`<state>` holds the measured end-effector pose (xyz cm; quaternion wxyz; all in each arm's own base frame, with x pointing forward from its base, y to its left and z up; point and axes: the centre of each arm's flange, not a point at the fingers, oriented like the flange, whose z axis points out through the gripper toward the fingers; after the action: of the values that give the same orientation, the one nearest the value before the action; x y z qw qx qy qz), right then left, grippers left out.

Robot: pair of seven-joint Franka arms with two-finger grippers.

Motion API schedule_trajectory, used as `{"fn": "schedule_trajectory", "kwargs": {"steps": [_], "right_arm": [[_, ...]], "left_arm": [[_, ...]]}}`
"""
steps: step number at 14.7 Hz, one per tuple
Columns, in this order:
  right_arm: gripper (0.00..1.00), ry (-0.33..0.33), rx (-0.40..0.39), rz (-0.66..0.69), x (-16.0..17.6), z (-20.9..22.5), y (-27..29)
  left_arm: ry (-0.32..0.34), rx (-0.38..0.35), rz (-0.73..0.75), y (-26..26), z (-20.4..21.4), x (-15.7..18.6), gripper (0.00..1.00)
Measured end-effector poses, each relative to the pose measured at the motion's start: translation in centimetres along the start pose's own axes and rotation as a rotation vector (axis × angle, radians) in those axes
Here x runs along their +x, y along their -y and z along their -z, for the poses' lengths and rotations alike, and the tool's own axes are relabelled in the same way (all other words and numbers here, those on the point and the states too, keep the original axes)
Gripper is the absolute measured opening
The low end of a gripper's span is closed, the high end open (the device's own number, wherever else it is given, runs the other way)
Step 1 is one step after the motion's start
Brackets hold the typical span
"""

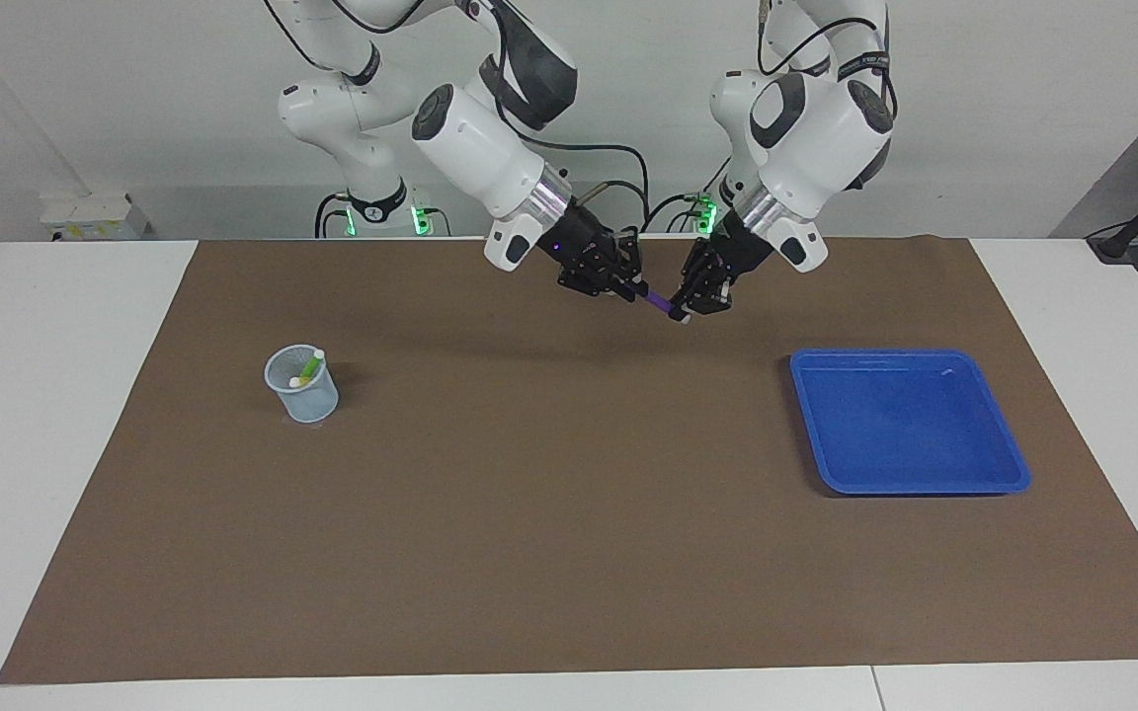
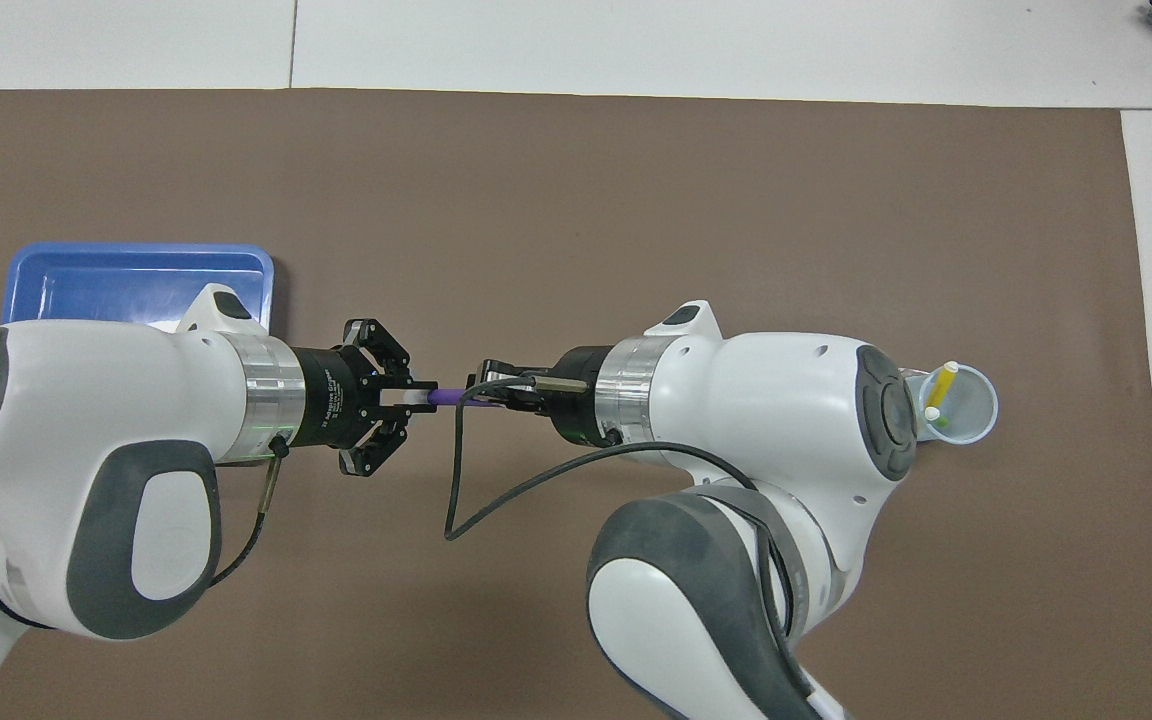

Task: Transfer and insert pens with both arms
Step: 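Open the left gripper and pull the purple pen away with the right gripper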

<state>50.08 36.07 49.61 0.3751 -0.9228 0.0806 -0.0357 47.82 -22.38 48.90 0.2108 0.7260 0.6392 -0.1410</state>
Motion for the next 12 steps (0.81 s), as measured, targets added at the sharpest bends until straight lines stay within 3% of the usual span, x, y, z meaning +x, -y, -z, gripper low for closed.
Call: {"fn": "schedule_trajectory", "kwargs": {"steps": [6, 12], "right_arm": [[0.19, 0.007, 0.036, 0.028, 0.17, 0.06, -0.2], [0.19, 0.028, 0.036, 0.034, -0.12, 0.29, 0.02]], "left_arm": [[0.0, -0.005, 0.002, -0.02, 0.4, 0.12, 0.17], [-0.002, -0.012, 0.013, -0.25, 0.69, 0.72, 0.78]]}}
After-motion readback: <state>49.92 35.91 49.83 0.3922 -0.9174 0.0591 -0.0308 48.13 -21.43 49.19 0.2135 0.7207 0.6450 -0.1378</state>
